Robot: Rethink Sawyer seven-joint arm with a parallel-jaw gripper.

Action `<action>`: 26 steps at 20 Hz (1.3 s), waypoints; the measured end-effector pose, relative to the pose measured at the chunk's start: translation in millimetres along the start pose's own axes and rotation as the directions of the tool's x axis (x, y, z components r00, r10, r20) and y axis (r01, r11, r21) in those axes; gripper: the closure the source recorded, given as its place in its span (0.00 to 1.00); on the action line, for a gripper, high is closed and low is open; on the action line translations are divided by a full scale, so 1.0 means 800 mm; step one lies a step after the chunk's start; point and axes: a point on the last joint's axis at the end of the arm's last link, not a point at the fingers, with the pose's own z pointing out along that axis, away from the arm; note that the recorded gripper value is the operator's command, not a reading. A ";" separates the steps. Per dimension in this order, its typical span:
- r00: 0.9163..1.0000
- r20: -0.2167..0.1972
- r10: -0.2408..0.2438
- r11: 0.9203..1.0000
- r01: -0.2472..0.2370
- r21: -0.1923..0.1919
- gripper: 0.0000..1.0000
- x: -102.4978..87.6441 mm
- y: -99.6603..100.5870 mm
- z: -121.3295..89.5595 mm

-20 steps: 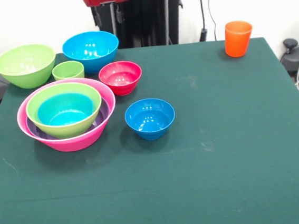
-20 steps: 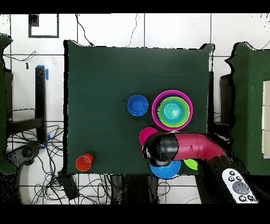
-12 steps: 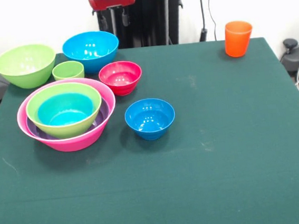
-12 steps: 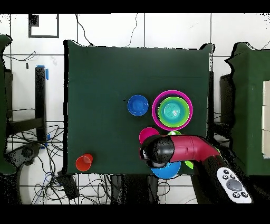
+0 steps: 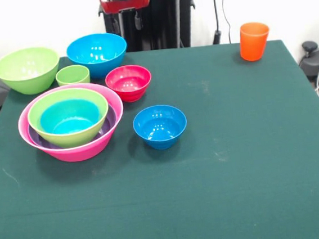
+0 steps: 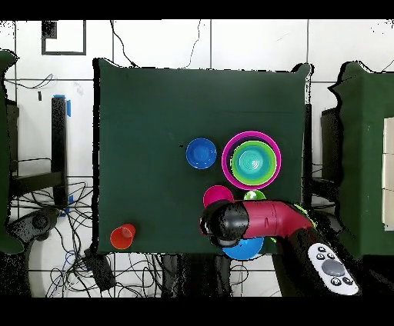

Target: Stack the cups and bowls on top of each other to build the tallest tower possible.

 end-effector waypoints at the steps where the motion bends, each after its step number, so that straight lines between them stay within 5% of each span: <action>1: 1.000 0.000 -0.001 1.000 0.001 0.003 0.00 0.001 0.001 -0.001; 19: 0.999 0.042 -0.010 1.000 0.009 0.029 0.00 -0.002 0.088 -0.052; 26: 0.993 0.118 0.022 0.999 -0.026 0.031 0.00 -0.016 0.118 -0.049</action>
